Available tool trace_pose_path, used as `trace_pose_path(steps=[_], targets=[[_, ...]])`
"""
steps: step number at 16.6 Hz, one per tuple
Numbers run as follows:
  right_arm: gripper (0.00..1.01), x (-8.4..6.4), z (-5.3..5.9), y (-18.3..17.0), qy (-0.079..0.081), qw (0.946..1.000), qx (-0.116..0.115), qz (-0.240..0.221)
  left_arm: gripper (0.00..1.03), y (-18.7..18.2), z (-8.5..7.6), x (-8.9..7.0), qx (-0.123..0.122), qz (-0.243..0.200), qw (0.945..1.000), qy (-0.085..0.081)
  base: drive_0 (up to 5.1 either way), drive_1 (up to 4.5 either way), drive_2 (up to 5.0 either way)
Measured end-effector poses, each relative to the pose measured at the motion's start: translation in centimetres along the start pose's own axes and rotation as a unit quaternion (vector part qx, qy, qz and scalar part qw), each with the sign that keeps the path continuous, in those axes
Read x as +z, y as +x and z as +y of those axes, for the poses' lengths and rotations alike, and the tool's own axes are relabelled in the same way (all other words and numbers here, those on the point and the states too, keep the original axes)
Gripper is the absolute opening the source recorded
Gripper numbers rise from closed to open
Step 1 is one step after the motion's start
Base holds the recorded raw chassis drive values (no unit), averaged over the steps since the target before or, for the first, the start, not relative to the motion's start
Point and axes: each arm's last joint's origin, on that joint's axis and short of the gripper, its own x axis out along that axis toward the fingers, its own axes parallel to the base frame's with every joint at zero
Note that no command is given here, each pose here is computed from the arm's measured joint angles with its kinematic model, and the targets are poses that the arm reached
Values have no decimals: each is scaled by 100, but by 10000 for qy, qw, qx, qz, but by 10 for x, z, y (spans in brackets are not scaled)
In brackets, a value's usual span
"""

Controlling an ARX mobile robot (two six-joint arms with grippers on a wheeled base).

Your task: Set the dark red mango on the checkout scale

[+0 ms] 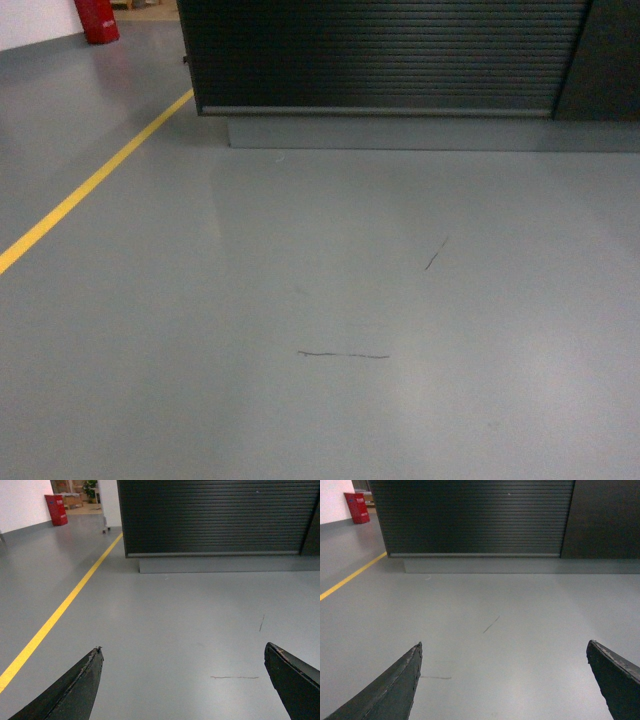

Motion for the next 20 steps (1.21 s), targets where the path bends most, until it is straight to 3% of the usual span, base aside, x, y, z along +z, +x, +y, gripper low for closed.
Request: trace_pose_path(steps=[20], targets=[[98,0,0,0,0,10000,-2,-6,98,0,0,0,0,-6,10000,0,-4,425,-433]])
